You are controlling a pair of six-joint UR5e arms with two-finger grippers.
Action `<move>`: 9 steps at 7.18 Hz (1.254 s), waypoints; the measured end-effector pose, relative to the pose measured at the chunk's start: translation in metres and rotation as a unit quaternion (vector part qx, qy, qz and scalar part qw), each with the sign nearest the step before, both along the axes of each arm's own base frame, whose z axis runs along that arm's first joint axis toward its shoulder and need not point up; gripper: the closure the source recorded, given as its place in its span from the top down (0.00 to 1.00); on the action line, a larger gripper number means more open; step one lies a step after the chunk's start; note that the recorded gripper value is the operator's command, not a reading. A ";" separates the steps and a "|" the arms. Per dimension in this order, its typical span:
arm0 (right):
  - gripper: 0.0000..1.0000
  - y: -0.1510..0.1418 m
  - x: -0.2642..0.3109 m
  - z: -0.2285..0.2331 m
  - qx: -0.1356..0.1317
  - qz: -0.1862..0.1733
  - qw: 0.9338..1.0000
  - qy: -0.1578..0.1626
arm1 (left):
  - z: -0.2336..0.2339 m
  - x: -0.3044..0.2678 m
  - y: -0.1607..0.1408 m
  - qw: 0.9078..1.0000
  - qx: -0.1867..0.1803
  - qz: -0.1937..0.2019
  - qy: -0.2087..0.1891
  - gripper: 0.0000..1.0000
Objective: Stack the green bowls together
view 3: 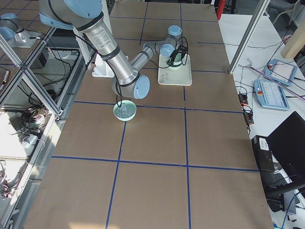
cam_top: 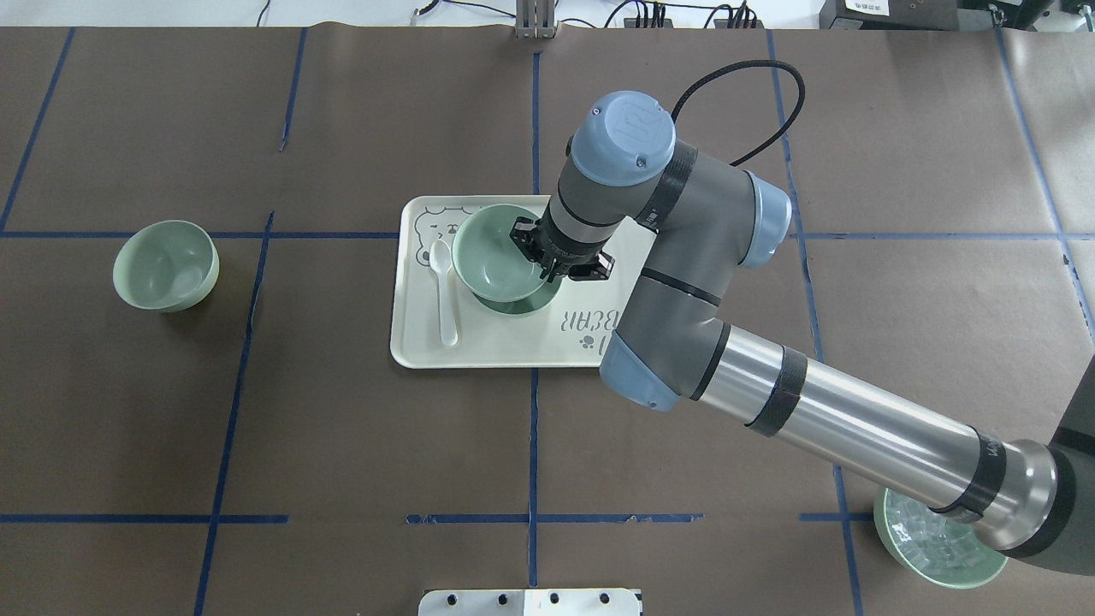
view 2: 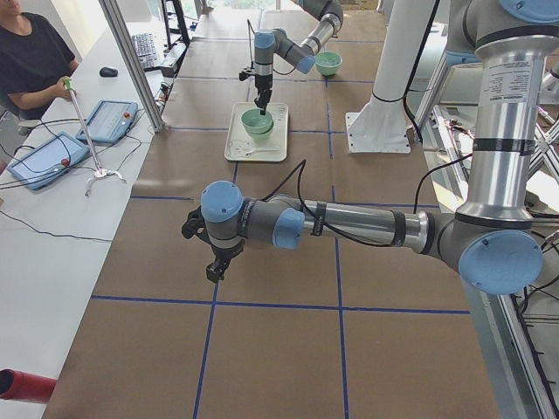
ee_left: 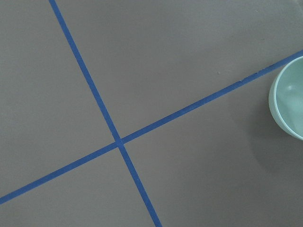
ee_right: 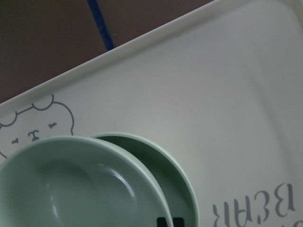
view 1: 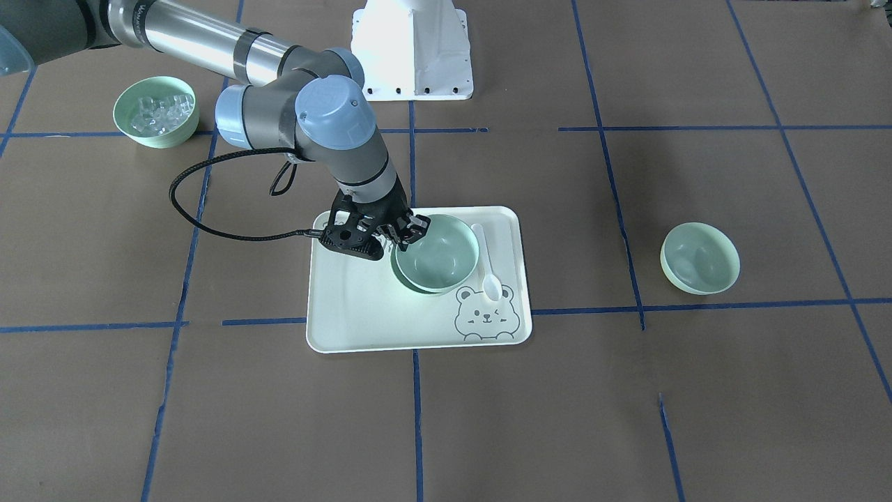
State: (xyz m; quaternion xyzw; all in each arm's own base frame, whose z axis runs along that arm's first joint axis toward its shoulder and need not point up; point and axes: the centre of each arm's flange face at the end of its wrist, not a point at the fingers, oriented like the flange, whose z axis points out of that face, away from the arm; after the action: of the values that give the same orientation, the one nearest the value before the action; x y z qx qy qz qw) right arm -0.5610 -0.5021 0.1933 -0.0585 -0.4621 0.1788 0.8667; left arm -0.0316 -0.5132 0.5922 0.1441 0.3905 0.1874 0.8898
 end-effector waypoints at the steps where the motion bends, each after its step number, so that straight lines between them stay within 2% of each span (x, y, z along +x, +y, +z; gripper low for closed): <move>1: 0.10 0.000 0.000 0.002 0.000 -0.001 1.000 0.001 | 0.000 0.000 0.000 1.000 0.001 0.000 0.000 1.00; 2: 0.99 0.000 0.000 0.003 0.000 -0.002 1.000 0.002 | -0.001 0.000 0.000 1.000 0.001 0.000 0.000 1.00; 6: 1.00 -0.001 0.003 0.008 0.001 -0.004 1.000 0.004 | -0.009 0.011 -0.003 1.000 0.007 -0.011 0.010 1.00; 7: 1.00 -0.005 0.011 0.003 0.001 -0.002 1.000 -0.002 | -0.015 0.035 -0.006 0.999 -0.014 -0.031 0.019 1.00; 9: 1.00 -0.016 0.053 0.005 -0.003 0.005 1.000 -0.021 | -0.029 0.117 -0.004 0.993 -0.083 -0.065 0.046 0.98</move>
State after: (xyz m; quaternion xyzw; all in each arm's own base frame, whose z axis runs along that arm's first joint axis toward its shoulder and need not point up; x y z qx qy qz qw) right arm -0.5075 -0.5176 0.1981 -0.0622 -0.4799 0.1828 0.8558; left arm 0.0853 -0.5175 0.5630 0.1035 0.4352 0.0894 0.8899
